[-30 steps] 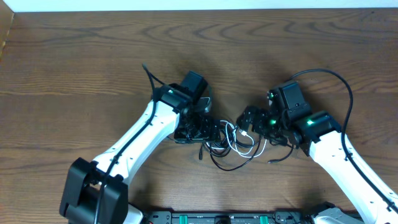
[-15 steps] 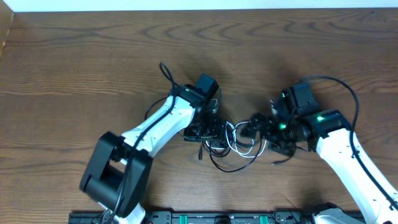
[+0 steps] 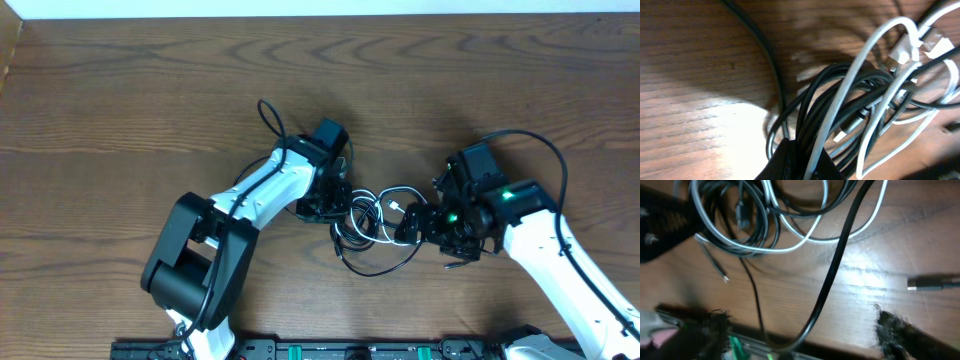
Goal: Untangle cables
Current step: 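Lift the grasped cables up and left with the left gripper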
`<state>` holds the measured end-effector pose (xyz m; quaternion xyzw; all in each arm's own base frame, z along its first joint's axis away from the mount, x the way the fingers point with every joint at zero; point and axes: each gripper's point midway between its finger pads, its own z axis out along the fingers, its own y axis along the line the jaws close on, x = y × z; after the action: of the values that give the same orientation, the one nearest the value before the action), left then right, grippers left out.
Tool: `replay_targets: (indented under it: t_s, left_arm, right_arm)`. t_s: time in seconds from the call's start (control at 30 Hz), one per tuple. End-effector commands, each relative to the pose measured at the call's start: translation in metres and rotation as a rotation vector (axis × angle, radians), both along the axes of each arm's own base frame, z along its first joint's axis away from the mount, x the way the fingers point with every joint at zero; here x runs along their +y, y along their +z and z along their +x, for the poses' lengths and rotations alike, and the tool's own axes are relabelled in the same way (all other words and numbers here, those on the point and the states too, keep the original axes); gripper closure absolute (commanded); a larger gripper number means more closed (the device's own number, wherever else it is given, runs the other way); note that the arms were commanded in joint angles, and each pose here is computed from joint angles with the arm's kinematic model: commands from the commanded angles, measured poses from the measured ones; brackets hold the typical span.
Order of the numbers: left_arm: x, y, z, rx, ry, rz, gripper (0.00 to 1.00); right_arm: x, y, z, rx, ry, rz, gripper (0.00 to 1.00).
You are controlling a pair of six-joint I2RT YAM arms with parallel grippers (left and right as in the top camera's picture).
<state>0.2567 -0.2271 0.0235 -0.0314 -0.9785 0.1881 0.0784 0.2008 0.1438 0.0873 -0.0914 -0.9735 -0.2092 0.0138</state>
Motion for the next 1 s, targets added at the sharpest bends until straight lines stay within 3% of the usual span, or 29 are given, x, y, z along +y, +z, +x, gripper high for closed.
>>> replay_targets:
  t_s: [0.0,0.17,0.23,0.33,0.37,0.47,0.67,0.87,0.97]
  left_arm:
    - [-0.023,0.052,0.013,-0.078,-0.042,-0.192,0.93]
    - [-0.031,0.113,0.017,-0.217,-0.061,-0.315,0.92]
    - [-0.031,0.140,0.017,-0.297,-0.069,-0.355,0.92]
    - [-0.028,0.175,0.013,-0.396,-0.078,-0.403,0.92]
    - [-0.026,0.184,0.012,-0.430,-0.076,-0.406,0.92]
    - [-0.008,0.202,0.017,-0.539,-0.027,-0.339,0.92]
    - [0.048,0.215,0.034,-0.679,0.223,-0.094,0.92]
    - [0.094,0.241,0.044,-0.763,0.430,-0.053,0.92]
    - [0.117,0.247,0.047,-0.757,0.546,-0.053,0.92]
  right_arm:
    - [-0.003,-0.018,-0.003,0.018,-0.070,-0.041,0.27]
    - [0.006,-0.030,0.005,-0.037,-0.078,0.001,0.53]
    - [0.007,-0.032,0.008,-0.054,-0.078,0.007,0.66]
    - [0.006,-0.033,0.011,-0.070,-0.082,-0.005,0.94]
    - [0.004,-0.034,0.012,-0.074,-0.086,-0.014,0.98]
    - [-0.002,-0.036,0.014,-0.084,-0.094,-0.047,0.99]
    - [-0.017,-0.041,0.014,-0.088,-0.116,-0.132,0.99]
    - [-0.075,-0.050,0.004,-0.043,-0.308,-0.408,0.98]
    - [-0.078,-0.050,0.002,-0.018,-0.335,-0.396,0.84]
